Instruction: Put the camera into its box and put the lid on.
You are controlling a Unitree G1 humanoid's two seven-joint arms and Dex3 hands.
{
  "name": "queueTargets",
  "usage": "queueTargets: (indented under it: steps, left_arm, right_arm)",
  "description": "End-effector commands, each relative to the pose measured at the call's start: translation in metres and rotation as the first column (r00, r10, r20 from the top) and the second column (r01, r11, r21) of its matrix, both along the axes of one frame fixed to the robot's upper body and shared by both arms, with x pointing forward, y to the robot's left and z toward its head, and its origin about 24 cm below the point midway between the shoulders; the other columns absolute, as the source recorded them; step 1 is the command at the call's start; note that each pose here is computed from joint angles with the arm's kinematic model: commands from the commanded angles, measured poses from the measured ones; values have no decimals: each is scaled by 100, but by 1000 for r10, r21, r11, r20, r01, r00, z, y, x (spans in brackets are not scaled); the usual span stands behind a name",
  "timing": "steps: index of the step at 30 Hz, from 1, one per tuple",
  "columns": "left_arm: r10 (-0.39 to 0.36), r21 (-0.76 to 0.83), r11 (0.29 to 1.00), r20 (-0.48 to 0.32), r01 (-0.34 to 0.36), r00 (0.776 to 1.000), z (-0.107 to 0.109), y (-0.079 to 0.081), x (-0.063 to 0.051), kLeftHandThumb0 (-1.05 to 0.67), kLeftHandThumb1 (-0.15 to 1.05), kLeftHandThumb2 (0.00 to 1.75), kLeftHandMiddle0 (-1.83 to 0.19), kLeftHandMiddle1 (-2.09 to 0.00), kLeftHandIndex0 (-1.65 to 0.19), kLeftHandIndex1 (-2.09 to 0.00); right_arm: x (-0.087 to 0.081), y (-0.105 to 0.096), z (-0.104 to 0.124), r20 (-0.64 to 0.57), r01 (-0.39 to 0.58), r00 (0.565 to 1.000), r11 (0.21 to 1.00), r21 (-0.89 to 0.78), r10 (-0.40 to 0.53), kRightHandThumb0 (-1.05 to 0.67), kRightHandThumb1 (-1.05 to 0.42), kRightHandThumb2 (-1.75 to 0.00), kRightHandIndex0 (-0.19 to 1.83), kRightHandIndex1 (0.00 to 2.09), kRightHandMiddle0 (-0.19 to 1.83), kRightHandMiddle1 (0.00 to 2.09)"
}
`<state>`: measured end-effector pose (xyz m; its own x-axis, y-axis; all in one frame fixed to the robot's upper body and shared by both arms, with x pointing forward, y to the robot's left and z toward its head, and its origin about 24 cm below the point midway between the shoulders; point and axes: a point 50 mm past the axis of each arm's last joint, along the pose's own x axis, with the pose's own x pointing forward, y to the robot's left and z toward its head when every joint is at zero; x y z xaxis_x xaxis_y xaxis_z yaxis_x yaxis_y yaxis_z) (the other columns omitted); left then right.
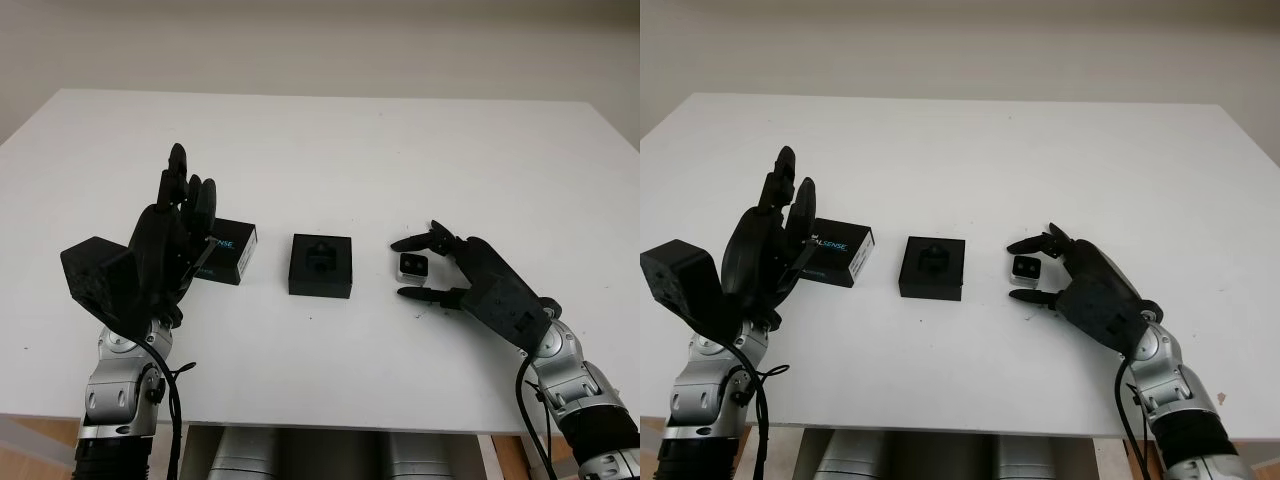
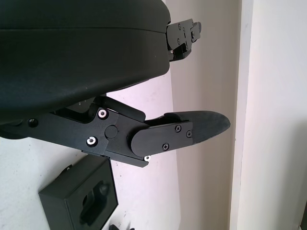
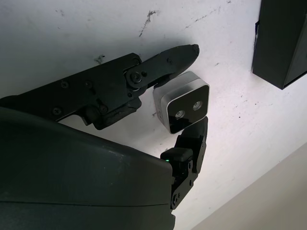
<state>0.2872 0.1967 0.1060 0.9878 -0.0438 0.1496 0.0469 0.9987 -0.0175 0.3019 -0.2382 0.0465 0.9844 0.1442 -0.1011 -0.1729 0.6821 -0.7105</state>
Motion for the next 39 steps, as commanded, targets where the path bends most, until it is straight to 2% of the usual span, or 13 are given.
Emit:
queueTargets:
  steps: [1, 15, 23, 29, 39]
  left_arm:
    - [2, 7, 1000, 15, -2, 1000, 4, 2, -2, -67, 105, 56, 14, -5, 19, -5]
    - [2, 3, 1000, 13, -2, 1000, 4, 3, -4, -67, 105, 56, 14, -5, 19, -5]
    - [3, 7, 1000, 13, -3, 1000, 5, 3, -6, -68, 105, 56, 15, -5, 19, -5]
    - [5, -1, 1000, 9, -5, 1000, 5, 3, -8, -68, 105, 55, 15, -5, 19, -5]
    - [7, 2, 1000, 11, -7, 1000, 5, 2, -6, -68, 105, 54, 14, -6, 18, -5]
  right_arm:
    - [-8, -12, -10, -47, 47, 998, 999, -21, -48, -44, -86, -5, 16, 6, 46, 65]
    - [-17, -25, -11, -47, 94, 994, 995, -30, -96, -39, -85, -5, 18, 6, 48, 74]
    - [-19, -22, -12, -38, 89, 995, 994, -56, -92, -37, -86, -5, 20, 6, 51, 85]
    - [-20, -20, -13, -38, 85, 996, 995, -44, -86, -33, -88, -6, 22, 6, 47, 107]
    - [-17, -12, -12, -31, 56, 998, 998, -11, -56, -34, -86, -5, 24, 6, 45, 112]
